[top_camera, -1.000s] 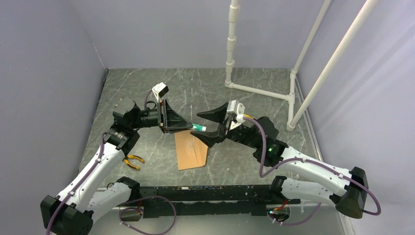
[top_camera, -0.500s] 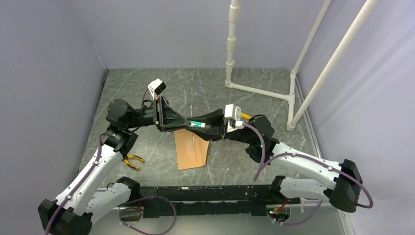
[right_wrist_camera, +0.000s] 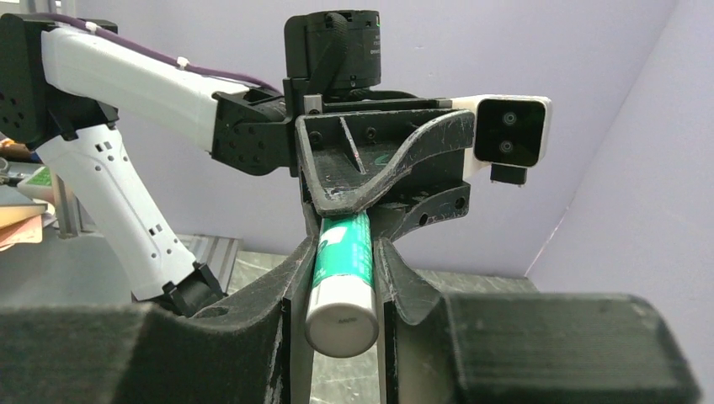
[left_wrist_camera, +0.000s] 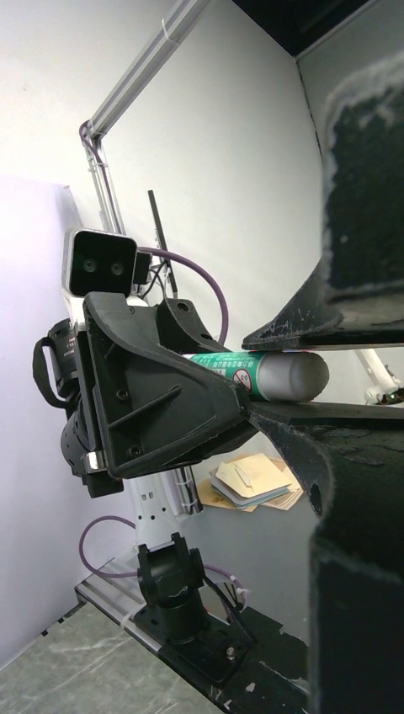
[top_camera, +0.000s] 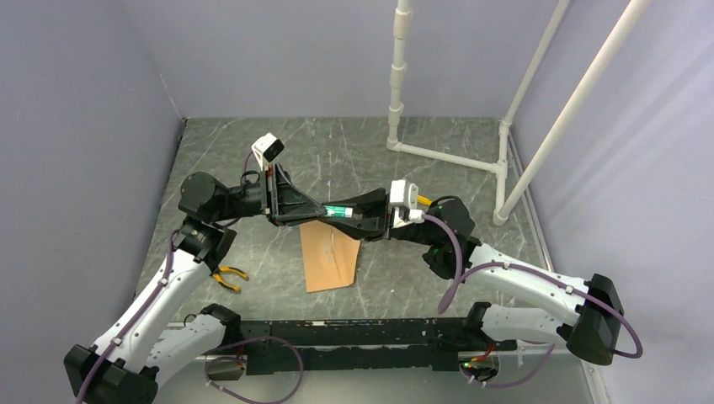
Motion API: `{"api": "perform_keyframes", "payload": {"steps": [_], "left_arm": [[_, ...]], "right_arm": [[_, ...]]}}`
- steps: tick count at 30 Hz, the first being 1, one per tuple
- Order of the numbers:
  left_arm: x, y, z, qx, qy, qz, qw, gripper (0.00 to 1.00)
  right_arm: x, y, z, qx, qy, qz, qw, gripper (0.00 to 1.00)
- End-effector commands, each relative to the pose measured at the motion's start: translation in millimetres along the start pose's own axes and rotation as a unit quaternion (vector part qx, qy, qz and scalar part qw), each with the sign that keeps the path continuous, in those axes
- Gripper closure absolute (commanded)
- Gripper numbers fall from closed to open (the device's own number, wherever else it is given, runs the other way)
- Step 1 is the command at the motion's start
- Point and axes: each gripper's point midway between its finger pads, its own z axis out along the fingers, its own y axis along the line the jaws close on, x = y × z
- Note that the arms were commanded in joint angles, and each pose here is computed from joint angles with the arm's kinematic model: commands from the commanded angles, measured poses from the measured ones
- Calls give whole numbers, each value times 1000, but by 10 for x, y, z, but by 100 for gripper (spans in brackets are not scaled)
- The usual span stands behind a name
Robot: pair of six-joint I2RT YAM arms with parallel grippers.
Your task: Place the letter into the envelope and seal it
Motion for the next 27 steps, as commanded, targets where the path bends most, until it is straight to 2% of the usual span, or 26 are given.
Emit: {"api": "perform_keyframes", "payload": {"steps": [1, 3, 5, 9, 12, 19, 23, 25, 27], "left_arm": [[-10, -219, -7, 26, -7, 38, 999, 98], [-9, -232, -8, 27, -8, 42, 999, 98], [-12, -238, -9, 25, -10, 44, 999, 98], [-14, -273, -10, 33, -14, 42, 998, 97], [-24, -290, -12, 36, -18, 42, 998, 98], [-30, -303, -17, 41, -24, 40, 998, 98], [-19, -346, -23, 49, -23, 44, 998, 97], [-18, -353, -25, 48, -24, 46, 998, 98], [-15, -352, -26, 47, -24, 45, 998, 98]], "right_arm": [[-474, 99, 77, -37, -62, -29, 997, 77], [-493, 105, 81, -40, -62, -30, 997, 86], [-510, 109, 88, -42, -62, -30, 997, 86], [-529, 136, 89, -48, -69, -19, 996, 65], [-545, 135, 97, -49, -75, -19, 996, 61], [-578, 179, 130, -63, -87, -5, 994, 73], [-499, 154, 152, -59, -77, -1, 995, 66], [-485, 143, 160, -57, -77, 0, 995, 66], [-502, 135, 174, -57, -78, -2, 995, 74]]}}
